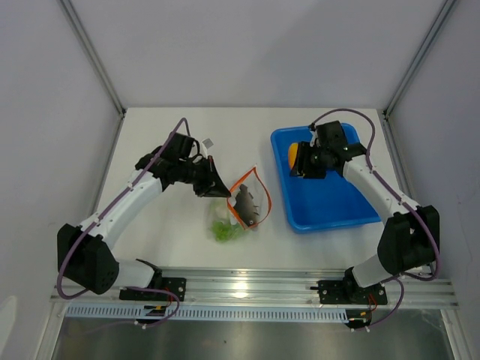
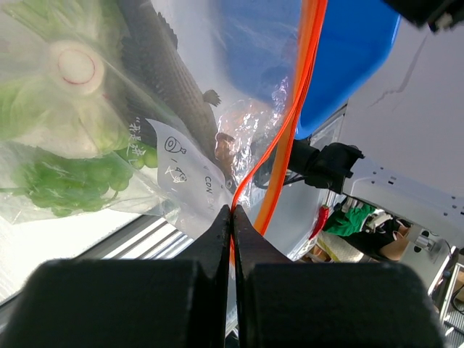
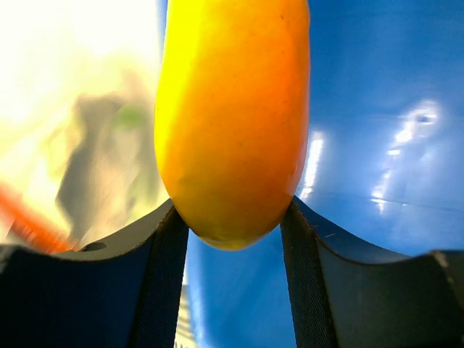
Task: Place the food in the zip-top bag and seal the zipper
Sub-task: Pick up the fake fruit from the bin, then place the fake fruit in the zipper food storage bag.
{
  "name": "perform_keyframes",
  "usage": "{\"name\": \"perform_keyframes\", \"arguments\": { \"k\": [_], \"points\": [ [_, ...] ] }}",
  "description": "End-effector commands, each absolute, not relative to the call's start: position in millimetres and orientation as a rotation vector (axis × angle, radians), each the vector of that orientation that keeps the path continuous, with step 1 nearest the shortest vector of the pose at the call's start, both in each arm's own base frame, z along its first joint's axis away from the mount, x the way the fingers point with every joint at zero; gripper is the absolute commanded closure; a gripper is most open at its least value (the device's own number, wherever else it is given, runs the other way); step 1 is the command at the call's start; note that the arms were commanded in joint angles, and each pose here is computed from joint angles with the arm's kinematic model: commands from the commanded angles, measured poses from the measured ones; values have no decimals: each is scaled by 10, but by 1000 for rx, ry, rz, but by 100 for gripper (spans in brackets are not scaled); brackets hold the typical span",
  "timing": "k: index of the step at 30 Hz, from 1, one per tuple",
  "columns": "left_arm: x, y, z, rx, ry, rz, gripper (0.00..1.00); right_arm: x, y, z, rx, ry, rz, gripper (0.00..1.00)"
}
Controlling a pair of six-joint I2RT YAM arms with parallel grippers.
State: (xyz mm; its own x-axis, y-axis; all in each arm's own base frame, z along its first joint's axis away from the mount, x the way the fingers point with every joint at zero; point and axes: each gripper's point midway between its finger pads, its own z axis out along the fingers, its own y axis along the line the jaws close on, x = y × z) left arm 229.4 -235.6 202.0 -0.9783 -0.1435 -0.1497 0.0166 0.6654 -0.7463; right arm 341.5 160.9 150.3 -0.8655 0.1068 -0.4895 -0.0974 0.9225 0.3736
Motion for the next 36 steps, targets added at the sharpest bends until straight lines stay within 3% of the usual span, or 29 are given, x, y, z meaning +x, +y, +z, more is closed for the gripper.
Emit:
{"name": "perform_keyframes", "arguments": {
  "k": [1, 12, 20, 36],
  "points": [
    [2435, -2386, 2205, -80, 2623, -1223, 100, 3126, 1888, 1816, -189, 2509, 653, 100],
    [2451, -2398, 2203, -65, 2625, -1226, 99, 2218, 2499, 2279, -633, 2440, 1064, 100],
    [2449, -2399, 2226, -49, 2618, -1227, 99, 1705, 2690, 2372, -780, 2462, 1309, 100],
    [2391, -2381, 2280, -51, 2609, -1236, 99, 1600, 2738, 2109, -785, 2694, 1205, 100]
  ]
}}
